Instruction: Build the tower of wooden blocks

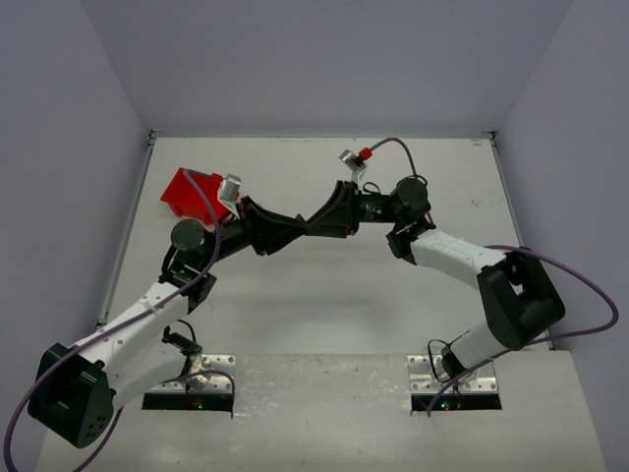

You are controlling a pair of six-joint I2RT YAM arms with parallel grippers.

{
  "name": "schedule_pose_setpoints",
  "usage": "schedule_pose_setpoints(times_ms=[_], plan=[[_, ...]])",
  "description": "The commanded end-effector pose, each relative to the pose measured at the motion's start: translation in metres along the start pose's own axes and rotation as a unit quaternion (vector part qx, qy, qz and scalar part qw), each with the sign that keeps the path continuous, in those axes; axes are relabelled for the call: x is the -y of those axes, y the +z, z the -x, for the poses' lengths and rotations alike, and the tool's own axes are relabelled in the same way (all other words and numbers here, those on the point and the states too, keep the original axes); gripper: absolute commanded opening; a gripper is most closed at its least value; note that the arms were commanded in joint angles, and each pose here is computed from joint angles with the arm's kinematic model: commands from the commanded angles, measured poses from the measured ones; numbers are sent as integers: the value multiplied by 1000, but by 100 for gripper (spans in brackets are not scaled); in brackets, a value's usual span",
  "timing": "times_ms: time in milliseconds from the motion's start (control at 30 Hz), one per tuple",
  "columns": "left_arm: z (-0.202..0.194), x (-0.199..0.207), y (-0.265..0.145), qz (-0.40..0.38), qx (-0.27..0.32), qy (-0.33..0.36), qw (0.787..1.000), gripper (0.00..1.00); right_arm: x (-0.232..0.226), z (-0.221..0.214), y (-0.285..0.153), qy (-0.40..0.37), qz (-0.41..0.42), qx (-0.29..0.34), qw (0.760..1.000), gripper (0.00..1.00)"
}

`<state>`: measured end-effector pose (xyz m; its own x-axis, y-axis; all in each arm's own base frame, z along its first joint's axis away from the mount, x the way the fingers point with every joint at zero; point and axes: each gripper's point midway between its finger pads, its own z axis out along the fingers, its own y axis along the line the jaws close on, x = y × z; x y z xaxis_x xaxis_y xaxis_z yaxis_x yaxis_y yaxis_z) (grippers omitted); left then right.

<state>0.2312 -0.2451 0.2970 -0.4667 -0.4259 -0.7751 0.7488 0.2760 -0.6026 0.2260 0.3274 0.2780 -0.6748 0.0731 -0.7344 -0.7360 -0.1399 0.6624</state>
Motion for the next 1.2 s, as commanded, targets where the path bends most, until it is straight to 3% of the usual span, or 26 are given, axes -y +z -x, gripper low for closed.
schedule_pose_setpoints(times_ms=[0, 200, 267, 367, 400, 533, 567, 633, 800, 833, 967, 1067, 1100, 1167], plan=[[24, 18, 5, -21, 36, 29, 999, 26, -11, 8, 1, -38, 17, 5, 999, 7], [29, 12, 4, 4, 51, 25, 998, 21, -8, 5, 0, -35, 15, 3, 999, 8], [32, 9, 4, 15, 55, 26, 998, 18, -6, 3, 0, -35, 14, 0, 999, 20], [39, 0, 5, 51, 60, 23, 997, 4, -4, 0, -1, -38, 12, -2, 999, 27], [43, -6, 5, 75, 62, 21, 995, 0, -3, -1, -2, -41, 10, -1, 999, 33], [50, -40, -6, 202, 69, -21, 977, 0, 7, -5, -10, -58, -16, 15, 998, 76], [46, -51, -11, 234, 67, -33, 969, 0, 11, -8, -11, -56, -23, 14, 998, 82], [47, -72, -25, 311, 78, -64, 945, 0, 26, -10, -21, -65, -63, 27, 996, 97], [62, -104, -56, 474, 87, -89, 872, 0, 73, -15, -49, -69, -207, 46, 975, 99], [50, -123, -74, 539, 63, -91, 835, 0, 85, -28, -61, -41, -258, 28, 965, 99], [61, -133, -90, 621, 59, -99, 775, 0, 134, -27, -118, -44, -469, 36, 882, 99], [69, -138, -99, 666, 53, -92, 738, 0, 147, -42, -158, -41, -560, 22, 827, 99], [76, -136, -96, 669, 57, -93, 735, 0, 150, -44, -167, -43, -580, 24, 813, 99], [65, -148, -100, 702, 23, -92, 706, 0, 152, -47, -178, -45, -601, 25, 798, 99]])
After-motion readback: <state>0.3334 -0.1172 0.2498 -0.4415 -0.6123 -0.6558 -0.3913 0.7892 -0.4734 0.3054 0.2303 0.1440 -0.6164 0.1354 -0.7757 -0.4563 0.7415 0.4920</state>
